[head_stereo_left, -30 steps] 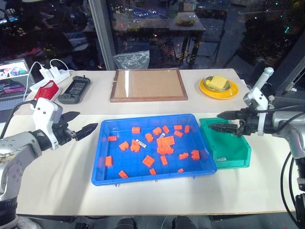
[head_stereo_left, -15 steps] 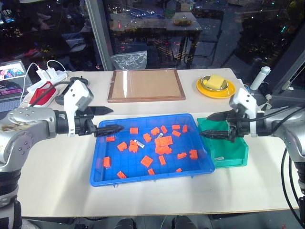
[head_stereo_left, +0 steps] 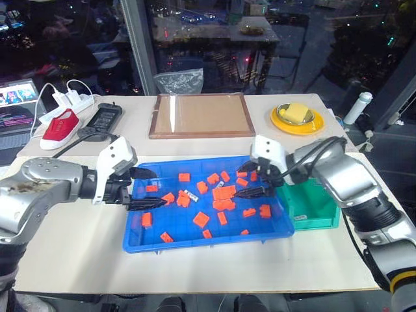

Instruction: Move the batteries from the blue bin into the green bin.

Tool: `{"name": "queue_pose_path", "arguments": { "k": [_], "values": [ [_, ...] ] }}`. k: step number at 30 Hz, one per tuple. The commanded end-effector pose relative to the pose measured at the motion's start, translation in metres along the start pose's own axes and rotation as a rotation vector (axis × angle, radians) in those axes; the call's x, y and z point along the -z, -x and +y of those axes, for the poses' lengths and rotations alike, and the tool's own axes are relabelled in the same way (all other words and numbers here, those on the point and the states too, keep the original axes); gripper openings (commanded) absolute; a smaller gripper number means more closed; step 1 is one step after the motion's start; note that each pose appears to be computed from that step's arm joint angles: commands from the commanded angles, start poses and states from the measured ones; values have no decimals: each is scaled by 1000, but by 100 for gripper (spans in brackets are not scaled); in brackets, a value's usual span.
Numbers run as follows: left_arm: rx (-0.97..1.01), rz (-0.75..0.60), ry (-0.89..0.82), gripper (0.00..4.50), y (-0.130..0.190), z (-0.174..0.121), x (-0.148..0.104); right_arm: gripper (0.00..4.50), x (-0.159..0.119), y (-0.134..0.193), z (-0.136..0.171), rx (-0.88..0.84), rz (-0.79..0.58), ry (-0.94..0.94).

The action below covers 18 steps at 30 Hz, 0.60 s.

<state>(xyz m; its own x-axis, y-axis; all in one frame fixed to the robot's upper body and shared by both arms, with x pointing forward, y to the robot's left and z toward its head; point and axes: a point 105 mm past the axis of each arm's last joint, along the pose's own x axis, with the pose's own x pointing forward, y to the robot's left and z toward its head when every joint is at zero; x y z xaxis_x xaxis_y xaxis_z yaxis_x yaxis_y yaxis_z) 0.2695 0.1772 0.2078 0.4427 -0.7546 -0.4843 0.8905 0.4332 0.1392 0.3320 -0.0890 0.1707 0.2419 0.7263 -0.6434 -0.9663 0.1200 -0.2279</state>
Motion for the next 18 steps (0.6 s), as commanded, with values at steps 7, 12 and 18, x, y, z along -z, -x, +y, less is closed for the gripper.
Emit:
{"name": "queue_pose_path", "arguments": {
  "k": [7,12,18],
  "values": [
    [-42,-21,-41,450,7,-7,-8,150,4,-23,18,-112,11,41],
    [-40,-32,-35,450,4,-9,-9,89,6,-29,14,-87,21,48],
    [-43,-34,-29,450,4,-9,-9,113,-3,-21,6,-59,-17,4]
  ]
}}
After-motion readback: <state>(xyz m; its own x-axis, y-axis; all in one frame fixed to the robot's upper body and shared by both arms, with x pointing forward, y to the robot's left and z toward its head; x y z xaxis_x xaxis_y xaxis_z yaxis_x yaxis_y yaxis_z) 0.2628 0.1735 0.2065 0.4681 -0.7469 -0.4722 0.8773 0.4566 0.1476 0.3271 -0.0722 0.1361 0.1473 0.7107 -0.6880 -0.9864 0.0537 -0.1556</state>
